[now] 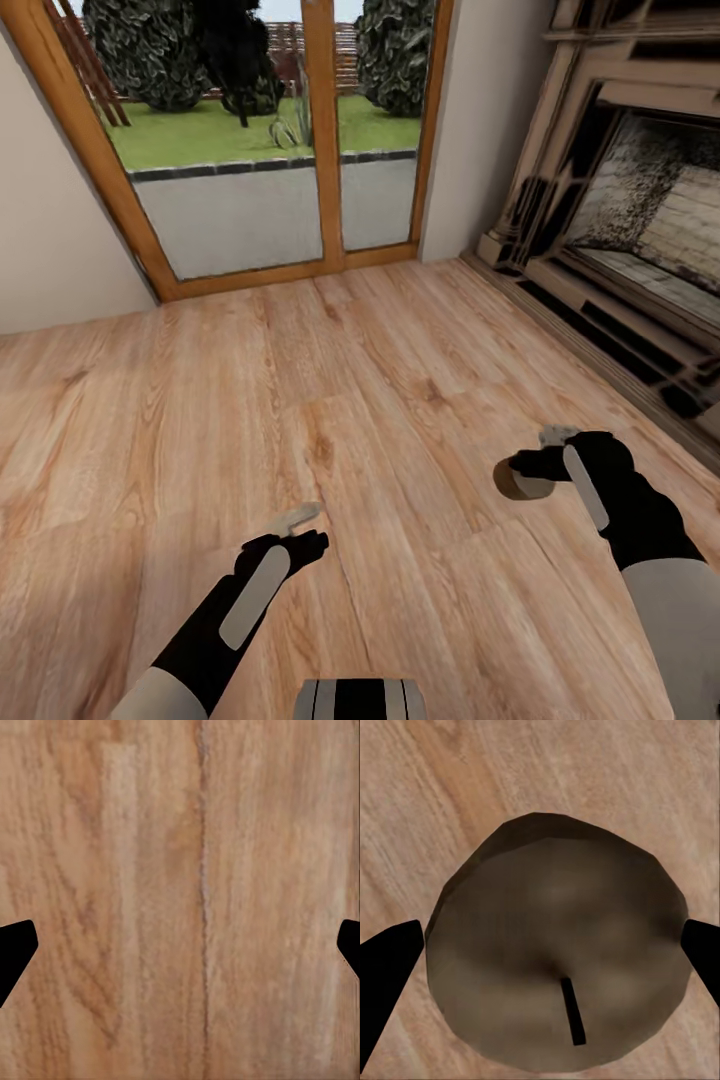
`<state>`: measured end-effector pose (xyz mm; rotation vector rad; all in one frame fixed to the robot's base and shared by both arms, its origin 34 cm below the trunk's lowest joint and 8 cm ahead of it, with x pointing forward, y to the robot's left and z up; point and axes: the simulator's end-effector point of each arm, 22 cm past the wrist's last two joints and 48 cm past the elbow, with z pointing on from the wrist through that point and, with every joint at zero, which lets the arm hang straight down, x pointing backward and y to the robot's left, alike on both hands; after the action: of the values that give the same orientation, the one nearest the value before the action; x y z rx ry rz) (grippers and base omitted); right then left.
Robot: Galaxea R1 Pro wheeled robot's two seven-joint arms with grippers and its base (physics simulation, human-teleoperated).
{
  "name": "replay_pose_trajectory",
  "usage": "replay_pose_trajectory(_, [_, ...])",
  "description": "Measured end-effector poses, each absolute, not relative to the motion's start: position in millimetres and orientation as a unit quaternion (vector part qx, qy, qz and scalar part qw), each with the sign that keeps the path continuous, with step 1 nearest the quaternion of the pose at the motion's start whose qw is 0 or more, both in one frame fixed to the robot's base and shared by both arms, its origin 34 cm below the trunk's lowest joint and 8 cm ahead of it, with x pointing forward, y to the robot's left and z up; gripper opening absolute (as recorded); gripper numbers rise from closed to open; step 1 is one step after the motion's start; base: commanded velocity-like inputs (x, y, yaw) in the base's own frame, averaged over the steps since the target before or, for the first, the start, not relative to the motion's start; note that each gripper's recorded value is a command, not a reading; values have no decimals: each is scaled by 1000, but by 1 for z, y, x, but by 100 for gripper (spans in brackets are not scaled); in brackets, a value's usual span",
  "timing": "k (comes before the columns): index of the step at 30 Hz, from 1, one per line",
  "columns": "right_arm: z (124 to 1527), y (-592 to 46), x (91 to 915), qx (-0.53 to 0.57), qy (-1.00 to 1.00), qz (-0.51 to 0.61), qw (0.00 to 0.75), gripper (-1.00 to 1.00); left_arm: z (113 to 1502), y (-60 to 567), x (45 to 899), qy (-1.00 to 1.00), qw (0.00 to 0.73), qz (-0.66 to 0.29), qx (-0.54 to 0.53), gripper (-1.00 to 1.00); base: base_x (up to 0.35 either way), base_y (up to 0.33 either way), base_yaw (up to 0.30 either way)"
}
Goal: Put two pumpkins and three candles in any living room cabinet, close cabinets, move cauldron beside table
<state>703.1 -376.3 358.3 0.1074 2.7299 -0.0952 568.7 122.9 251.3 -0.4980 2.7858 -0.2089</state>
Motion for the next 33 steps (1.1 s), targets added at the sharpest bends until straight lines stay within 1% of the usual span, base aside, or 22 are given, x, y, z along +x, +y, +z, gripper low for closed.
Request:
replay_pose_trajectory(4, [364, -375, 705, 37, 977, -27, 209, -100, 253, 122, 570, 970, 153, -74, -174, 100, 0, 0, -296])
replay_pose_trajectory(7, [364, -375, 704, 35, 977, -28, 210, -100, 254, 119, 570, 970, 153, -80, -170, 100, 59, 0, -154])
replay_pose_trajectory(13, [375, -369, 706, 28, 973, -25, 229, -100, 255, 99, 564, 975, 156, -89, -127, 100, 265, 0, -45])
replay_pose_trajectory(20, [383, -365, 705, 21, 970, -25, 242, -100, 255, 97, 562, 976, 157, -89, -121, 100, 293, 0, -243])
replay_pose_trajectory(25, [395, -365, 707, 21, 967, -24, 252, -100, 265, 96, 568, 974, 166, -93, -125, 100, 67, 0, -274])
replay_pose_trajectory(30, [407, -364, 705, 19, 965, -24, 262, -100, 275, 97, 573, 972, 175, -94, -124, 100, 6, 0, -57])
replay_pose_trajectory(33, [429, -353, 696, 5, 956, -20, 293, -100, 281, 97, 576, 971, 181, -94, -125, 100, 1, 0, -9])
